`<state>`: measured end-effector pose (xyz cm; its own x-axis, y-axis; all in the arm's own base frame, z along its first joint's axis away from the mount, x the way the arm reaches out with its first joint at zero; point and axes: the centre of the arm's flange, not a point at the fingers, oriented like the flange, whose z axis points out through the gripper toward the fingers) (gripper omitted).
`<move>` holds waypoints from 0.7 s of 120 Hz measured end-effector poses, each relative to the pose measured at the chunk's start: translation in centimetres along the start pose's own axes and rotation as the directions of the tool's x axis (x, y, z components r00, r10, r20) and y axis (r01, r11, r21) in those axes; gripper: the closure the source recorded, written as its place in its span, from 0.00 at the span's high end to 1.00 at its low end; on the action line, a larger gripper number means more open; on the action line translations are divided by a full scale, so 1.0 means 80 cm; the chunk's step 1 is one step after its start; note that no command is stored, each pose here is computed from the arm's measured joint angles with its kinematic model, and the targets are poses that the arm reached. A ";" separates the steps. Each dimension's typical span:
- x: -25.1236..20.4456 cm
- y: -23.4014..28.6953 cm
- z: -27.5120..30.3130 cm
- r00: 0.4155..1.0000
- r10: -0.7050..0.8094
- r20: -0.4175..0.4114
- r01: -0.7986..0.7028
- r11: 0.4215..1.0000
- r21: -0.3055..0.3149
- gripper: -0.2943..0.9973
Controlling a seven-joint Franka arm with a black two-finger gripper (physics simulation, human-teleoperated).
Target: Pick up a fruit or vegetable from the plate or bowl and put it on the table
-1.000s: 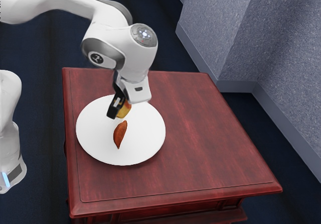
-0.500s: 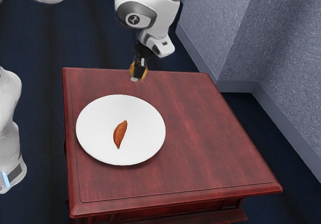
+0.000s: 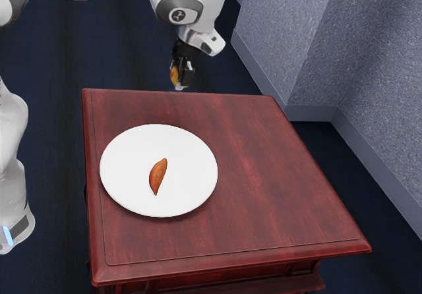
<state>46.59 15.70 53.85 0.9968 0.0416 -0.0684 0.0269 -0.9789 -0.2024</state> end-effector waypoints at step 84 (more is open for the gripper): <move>0.029 -0.003 0.008 0.996 -0.081 -0.032 0.081 0.997 -0.016 0.77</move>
<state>48.85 16.17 53.08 0.9932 0.1147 -0.0206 0.1087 -0.9754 -0.1917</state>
